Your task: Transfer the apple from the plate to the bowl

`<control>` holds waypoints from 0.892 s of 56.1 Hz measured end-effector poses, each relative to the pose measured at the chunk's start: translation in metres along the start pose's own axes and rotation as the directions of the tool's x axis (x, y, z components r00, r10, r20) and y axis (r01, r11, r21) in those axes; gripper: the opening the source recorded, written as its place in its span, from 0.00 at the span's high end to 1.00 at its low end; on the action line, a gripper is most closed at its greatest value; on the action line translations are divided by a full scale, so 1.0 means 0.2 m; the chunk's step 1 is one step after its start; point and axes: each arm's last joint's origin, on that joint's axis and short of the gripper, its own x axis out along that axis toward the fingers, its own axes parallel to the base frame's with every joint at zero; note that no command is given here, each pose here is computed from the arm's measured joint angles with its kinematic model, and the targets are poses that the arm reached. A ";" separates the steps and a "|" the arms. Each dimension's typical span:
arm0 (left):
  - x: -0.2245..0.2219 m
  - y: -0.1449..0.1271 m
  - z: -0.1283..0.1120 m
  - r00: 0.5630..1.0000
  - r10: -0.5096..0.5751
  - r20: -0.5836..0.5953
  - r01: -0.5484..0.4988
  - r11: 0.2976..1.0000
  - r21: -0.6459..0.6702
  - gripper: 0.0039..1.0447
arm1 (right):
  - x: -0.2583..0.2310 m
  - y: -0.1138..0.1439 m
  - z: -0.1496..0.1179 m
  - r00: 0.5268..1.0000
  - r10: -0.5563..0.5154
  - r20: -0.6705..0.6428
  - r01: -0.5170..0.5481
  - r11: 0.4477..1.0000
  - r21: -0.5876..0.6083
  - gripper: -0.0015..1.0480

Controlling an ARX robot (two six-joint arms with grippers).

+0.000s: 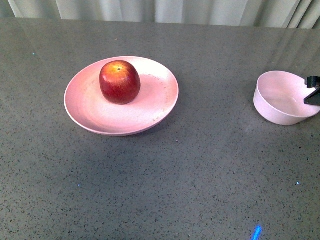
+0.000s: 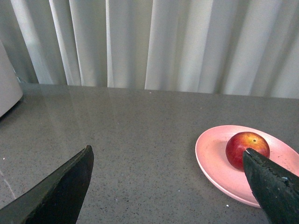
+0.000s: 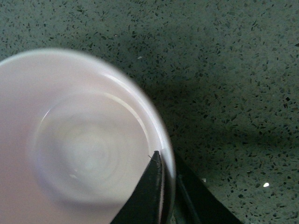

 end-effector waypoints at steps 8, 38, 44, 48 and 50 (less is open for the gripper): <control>0.00 0.00 0.00 1.000 0.000 0.000 0.000 1.000 0.000 0.08 | -0.01 0.07 0.01 0.999 0.041 0.007 -0.041 0.999 0.002 0.98; 0.00 0.00 0.00 1.000 0.000 0.000 0.000 1.000 0.000 0.08 | 0.09 0.37 0.05 0.991 0.131 -0.017 -0.132 0.991 -0.011 0.98; 0.00 0.00 0.00 1.000 0.000 0.000 0.000 1.000 0.000 0.08 | 0.11 0.38 0.03 0.991 0.132 -0.033 -0.132 0.991 -0.013 0.98; 0.00 0.00 0.00 1.000 0.000 0.000 0.000 1.000 0.000 0.08 | 0.12 0.39 0.03 0.991 0.133 -0.034 -0.134 0.991 -0.015 0.98; 0.00 0.00 0.00 1.000 0.000 0.000 0.000 1.000 0.000 0.08 | 0.12 0.40 0.03 0.991 0.133 -0.033 -0.133 0.991 -0.017 0.98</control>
